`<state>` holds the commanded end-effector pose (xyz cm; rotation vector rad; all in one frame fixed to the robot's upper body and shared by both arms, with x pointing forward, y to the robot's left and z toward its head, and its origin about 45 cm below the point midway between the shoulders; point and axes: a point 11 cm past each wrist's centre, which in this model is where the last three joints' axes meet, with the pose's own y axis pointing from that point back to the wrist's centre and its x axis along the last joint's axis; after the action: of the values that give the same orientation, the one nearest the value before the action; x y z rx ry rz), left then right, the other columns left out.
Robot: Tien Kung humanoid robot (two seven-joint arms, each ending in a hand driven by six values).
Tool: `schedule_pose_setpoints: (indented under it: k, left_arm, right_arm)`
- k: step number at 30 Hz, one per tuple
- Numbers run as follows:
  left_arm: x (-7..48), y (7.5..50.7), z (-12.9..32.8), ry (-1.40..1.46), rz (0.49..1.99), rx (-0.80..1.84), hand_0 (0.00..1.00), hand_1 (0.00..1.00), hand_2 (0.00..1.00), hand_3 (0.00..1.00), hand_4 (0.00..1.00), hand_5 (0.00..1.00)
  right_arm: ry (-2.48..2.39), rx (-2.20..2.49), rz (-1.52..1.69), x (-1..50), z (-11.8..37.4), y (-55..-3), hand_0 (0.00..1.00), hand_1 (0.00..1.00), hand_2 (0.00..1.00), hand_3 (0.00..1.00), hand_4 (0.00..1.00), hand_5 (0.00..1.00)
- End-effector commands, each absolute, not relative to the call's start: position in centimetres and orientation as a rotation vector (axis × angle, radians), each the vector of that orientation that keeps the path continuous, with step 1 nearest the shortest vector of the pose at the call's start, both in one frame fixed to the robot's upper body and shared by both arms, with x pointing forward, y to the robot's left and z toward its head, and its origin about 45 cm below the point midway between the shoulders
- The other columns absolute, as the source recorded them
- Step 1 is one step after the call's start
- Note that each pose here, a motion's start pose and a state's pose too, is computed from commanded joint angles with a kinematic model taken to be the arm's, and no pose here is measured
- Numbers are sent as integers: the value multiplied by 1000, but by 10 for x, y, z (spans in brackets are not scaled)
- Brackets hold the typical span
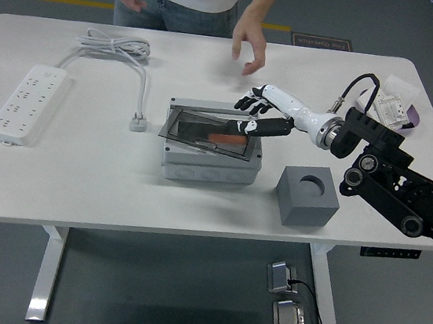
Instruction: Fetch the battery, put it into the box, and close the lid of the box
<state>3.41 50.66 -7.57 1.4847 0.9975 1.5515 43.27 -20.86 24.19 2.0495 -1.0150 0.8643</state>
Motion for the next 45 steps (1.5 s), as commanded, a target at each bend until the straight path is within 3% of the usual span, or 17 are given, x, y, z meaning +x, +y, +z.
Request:
schedule_pose_setpoints:
  k: [16, 18, 29, 45]
  left_arm:
    - [11, 501, -81, 1048, 1550, 1484, 624, 676, 632, 617, 664, 193]
    - [11, 498, -82, 1050, 1548, 1479, 624, 676, 632, 617, 664, 191]
    - [4, 495, -84, 1064, 1549, 1469, 625, 676, 632, 617, 664, 192]
    - [-2, 496, -84, 1076, 1563, 1457, 627, 676, 631, 618, 664, 190]
  right_arm:
    - [-1632, 2177, 852, 401, 277, -270, 688, 640, 701, 677, 845, 599]
    - [-1836, 2189, 776, 391, 269, -297, 688, 634, 686, 661, 846, 600]
    - [-2240, 2277, 434, 342, 215, -337, 694, 632, 673, 652, 863, 639]
    - [-2379, 2290, 175, 320, 197, -356, 707, 635, 674, 676, 902, 682]
